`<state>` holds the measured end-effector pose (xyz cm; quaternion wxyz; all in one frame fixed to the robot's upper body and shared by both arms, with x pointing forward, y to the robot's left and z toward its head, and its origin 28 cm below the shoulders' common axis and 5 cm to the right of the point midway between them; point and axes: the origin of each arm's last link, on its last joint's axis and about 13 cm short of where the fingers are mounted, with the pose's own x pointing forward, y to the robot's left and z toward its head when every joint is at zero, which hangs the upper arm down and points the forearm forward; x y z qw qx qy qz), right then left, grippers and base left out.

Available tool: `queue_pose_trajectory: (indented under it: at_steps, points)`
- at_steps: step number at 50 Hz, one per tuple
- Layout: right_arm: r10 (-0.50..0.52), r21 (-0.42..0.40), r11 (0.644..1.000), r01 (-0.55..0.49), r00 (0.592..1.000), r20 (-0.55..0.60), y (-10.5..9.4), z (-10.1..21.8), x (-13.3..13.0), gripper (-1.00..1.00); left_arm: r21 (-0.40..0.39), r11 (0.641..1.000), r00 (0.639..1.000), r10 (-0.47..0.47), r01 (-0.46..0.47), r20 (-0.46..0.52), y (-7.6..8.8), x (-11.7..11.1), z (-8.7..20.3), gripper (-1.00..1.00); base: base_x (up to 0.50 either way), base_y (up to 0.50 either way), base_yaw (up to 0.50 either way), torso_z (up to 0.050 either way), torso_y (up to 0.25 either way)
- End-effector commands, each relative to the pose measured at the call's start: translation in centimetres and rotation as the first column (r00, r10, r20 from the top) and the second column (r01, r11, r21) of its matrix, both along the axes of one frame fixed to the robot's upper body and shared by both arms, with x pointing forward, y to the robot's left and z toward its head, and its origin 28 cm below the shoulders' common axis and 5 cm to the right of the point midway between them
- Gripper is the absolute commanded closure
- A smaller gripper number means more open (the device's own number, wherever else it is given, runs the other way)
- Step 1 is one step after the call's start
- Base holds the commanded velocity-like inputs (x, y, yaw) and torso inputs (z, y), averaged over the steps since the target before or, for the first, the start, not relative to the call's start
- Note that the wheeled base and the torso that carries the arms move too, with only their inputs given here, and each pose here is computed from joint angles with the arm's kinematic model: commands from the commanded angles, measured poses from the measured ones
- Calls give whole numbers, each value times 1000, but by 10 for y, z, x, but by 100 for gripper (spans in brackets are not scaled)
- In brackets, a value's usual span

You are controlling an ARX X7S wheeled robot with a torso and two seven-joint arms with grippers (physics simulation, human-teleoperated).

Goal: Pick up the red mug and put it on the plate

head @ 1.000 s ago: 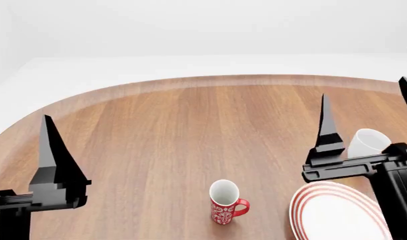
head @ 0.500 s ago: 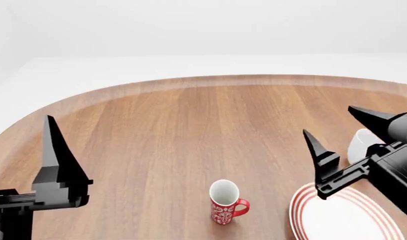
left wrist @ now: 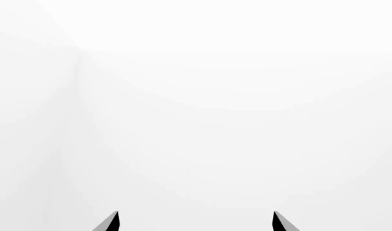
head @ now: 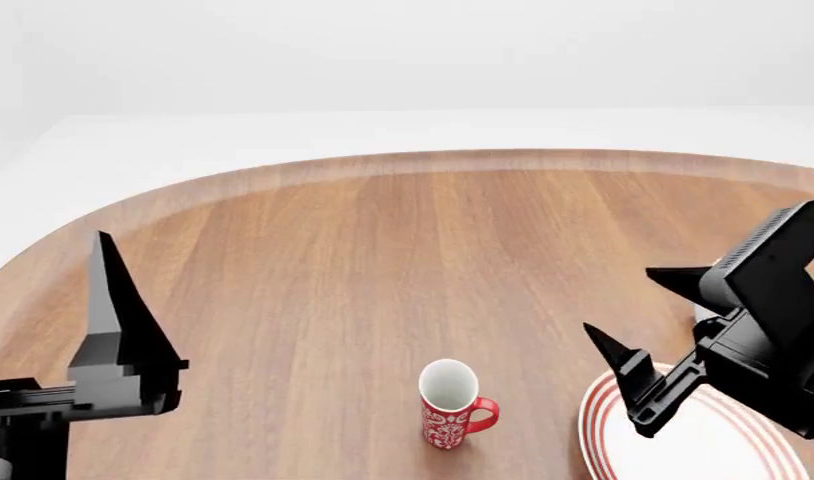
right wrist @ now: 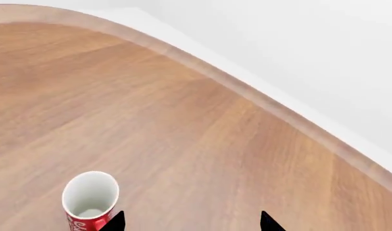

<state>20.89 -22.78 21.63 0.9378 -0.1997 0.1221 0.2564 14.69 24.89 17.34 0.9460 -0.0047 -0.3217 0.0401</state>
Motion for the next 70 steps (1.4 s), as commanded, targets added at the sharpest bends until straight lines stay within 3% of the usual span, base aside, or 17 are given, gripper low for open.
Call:
queue_pose_trajectory:
  at_steps: [1,19,23,35,47,70]
  points:
    - [-14,-11,1000,13,1000,-16,-2,0,3,-100,0,1000,1000,0,0,-1,0,0,0,-100,0,0,0,0,0]
    - [-14,-11,1000,13,1000,-16,-2,0,3,-100,0,1000,1000,0,0,-1,0,0,0,-100,0,0,0,0,0]
    - [136,-38,989,-141,986,-98,8,-12,19,-100,-3,1000,1000,1,-1,-1,1,1,0,-100,0,0,0,0,0]
    - [315,9,948,-319,930,-188,18,-31,47,-100,-2,1000,1000,-2,2,-3,0,1,0,-100,0,0,0,0,0]
    - [305,30,952,-305,932,-196,14,-38,56,-100,-1,1000,1000,-6,6,0,0,0,1,-100,0,0,0,0,0]
    - [385,96,921,-376,853,-352,23,-89,85,-100,0,1000,1000,-3,3,-4,-1,1,0,-100,0,0,0,0,0]
